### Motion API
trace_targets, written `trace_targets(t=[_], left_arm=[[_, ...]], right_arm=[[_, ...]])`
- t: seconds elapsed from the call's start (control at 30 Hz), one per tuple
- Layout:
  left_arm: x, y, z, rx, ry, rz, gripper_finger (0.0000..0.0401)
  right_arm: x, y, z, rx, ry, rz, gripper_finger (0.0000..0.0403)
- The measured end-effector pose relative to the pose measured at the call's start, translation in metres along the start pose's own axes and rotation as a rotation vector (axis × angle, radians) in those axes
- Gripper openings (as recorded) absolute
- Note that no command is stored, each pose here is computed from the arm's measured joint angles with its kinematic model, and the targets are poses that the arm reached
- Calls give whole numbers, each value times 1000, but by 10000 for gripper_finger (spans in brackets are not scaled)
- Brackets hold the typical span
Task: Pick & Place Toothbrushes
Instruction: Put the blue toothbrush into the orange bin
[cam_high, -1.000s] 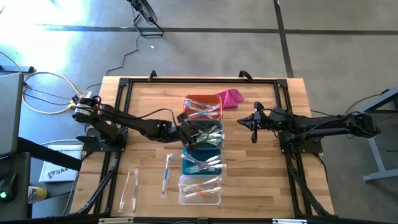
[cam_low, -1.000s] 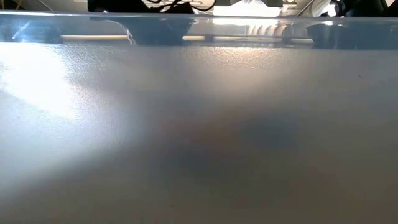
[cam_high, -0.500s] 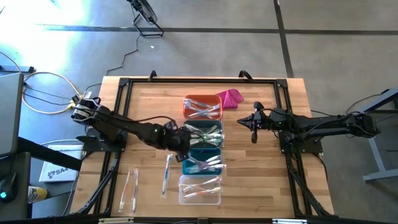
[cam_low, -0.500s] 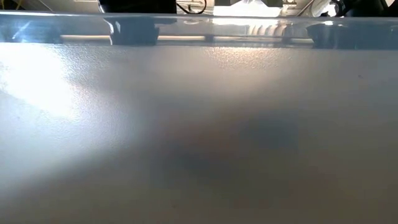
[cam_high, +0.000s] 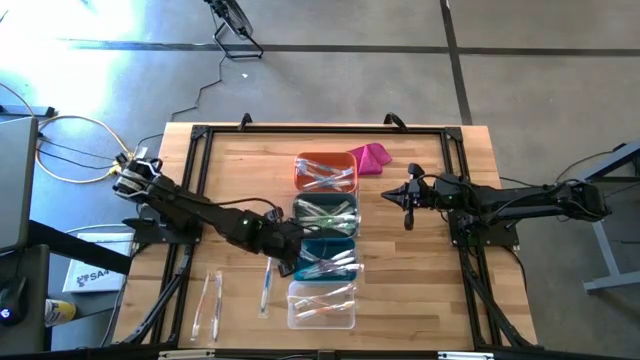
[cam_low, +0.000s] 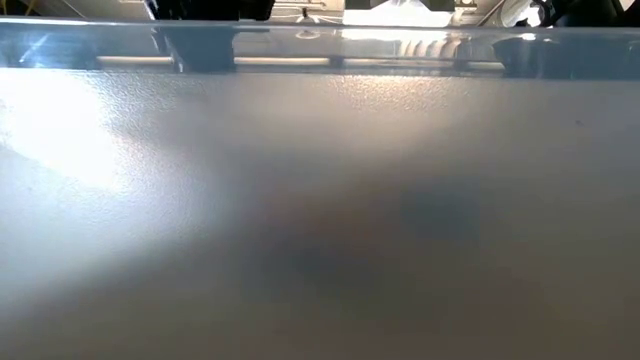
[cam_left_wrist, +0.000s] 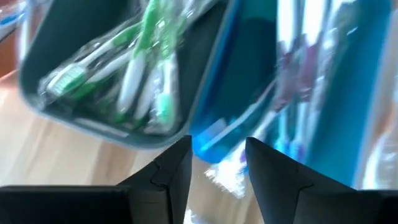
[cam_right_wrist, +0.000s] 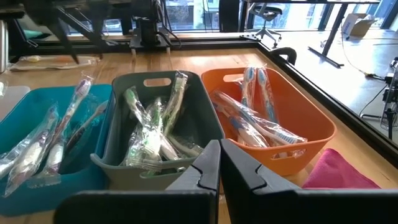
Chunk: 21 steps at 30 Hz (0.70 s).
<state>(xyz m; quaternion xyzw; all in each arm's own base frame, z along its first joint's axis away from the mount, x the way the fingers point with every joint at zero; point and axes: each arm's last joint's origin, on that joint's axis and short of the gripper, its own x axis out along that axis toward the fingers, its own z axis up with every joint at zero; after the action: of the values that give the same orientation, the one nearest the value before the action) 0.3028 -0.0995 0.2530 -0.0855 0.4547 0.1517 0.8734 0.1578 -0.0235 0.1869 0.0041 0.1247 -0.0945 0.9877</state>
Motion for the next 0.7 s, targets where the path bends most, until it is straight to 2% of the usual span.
trace_targets(t=[0.2, 0.37, 0.7], left_arm=[[0, -6, 4, -27, 9, -131, 145], [-1, -10, 3, -26, 82, -255, 145], [-1, -11, 3, -58, 96, -287, 145]], right_arm=[[0, 0, 0, -1, 0, 0, 4], [0, 0, 0, -1, 0, 0, 4], [0, 0, 0, 2, 0, 0, 4]])
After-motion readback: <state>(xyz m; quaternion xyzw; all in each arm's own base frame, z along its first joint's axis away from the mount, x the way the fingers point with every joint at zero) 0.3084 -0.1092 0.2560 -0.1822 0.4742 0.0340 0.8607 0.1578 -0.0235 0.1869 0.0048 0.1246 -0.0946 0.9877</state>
